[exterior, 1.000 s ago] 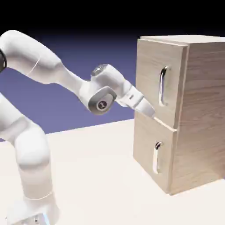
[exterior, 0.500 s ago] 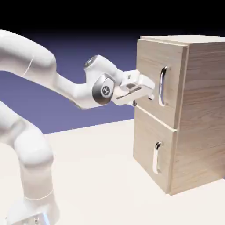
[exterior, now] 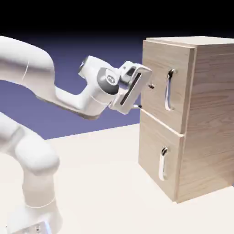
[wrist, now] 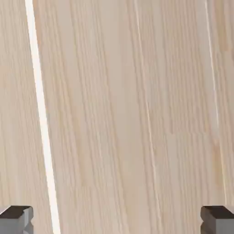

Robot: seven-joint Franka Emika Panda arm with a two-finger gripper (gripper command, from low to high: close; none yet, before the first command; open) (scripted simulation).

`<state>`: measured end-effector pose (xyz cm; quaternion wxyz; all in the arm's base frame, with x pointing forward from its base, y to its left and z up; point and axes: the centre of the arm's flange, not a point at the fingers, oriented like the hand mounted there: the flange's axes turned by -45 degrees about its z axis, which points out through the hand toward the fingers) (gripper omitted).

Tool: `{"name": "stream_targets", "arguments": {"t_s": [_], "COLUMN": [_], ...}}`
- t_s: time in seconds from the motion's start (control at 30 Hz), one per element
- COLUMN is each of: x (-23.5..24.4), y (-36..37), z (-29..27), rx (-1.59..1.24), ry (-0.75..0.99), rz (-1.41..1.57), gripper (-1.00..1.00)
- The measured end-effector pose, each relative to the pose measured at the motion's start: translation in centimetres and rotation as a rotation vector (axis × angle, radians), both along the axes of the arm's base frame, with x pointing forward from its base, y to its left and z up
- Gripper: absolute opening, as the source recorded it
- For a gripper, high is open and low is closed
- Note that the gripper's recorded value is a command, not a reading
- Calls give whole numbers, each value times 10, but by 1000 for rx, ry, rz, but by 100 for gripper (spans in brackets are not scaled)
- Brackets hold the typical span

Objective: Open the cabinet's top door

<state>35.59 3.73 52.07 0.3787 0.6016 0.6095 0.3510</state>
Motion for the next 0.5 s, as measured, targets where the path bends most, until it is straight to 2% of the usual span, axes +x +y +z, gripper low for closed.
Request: {"name": "stream_targets", "arguments": {"t_s": [0.5], "x": [-11], "y": [-25], "z": [0], "rx": [-643], "ry": [-179], "rz": [264], "gripper": [0]}}
